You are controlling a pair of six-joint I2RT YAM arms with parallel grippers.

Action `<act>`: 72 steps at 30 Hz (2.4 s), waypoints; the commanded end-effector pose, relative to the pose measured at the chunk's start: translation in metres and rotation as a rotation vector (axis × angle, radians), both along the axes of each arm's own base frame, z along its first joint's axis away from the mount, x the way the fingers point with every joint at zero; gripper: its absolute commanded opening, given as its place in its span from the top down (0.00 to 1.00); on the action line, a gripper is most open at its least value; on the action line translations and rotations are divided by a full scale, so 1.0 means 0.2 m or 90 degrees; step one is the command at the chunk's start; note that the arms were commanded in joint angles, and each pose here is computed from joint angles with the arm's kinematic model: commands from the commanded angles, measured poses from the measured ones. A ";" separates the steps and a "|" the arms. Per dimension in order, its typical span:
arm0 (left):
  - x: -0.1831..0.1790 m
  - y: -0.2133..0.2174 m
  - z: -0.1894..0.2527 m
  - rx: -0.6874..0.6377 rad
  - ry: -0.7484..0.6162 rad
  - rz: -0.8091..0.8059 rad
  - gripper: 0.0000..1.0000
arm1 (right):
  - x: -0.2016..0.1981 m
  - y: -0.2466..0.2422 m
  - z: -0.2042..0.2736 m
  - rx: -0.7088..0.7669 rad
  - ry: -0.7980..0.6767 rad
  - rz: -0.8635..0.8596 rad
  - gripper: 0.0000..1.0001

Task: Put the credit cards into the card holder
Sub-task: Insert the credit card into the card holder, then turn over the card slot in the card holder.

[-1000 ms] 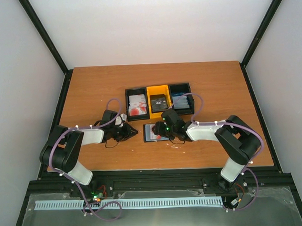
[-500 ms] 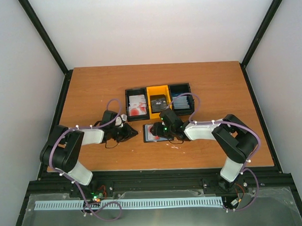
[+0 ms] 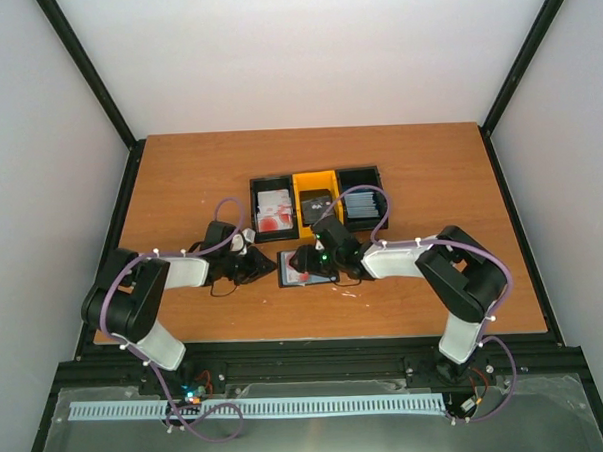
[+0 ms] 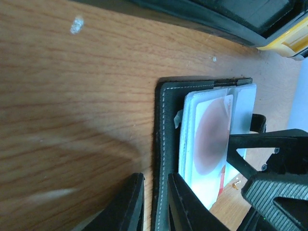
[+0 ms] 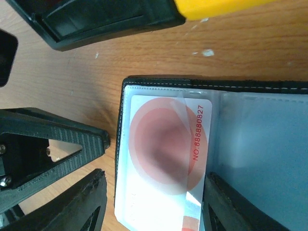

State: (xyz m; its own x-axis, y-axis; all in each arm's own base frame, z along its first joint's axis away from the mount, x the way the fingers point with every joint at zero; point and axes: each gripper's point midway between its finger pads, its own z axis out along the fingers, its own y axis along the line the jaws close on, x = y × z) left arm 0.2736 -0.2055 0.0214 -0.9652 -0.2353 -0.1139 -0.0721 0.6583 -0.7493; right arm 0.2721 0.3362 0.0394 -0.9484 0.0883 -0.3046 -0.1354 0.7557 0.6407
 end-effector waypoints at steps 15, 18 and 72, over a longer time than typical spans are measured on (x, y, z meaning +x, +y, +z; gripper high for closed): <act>-0.01 0.01 0.04 0.004 -0.018 0.009 0.83 | -0.02 -0.13 -0.03 -0.154 -0.003 -0.031 0.44; -0.02 0.00 0.05 -0.001 -0.020 0.008 0.82 | -0.03 -0.09 -0.03 -0.161 -0.002 -0.018 0.46; 0.21 0.38 0.75 0.022 -0.270 0.185 0.42 | 0.44 0.14 0.82 -0.113 -0.344 0.405 0.53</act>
State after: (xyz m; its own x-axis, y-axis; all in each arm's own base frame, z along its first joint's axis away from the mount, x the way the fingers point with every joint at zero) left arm 0.3200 -0.1214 0.1685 -0.6856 -0.4840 -0.5438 -0.0079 0.7519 -0.6592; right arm 0.3662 0.3555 0.2068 -0.5830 -0.4155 -0.6982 -0.7497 0.6064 0.2651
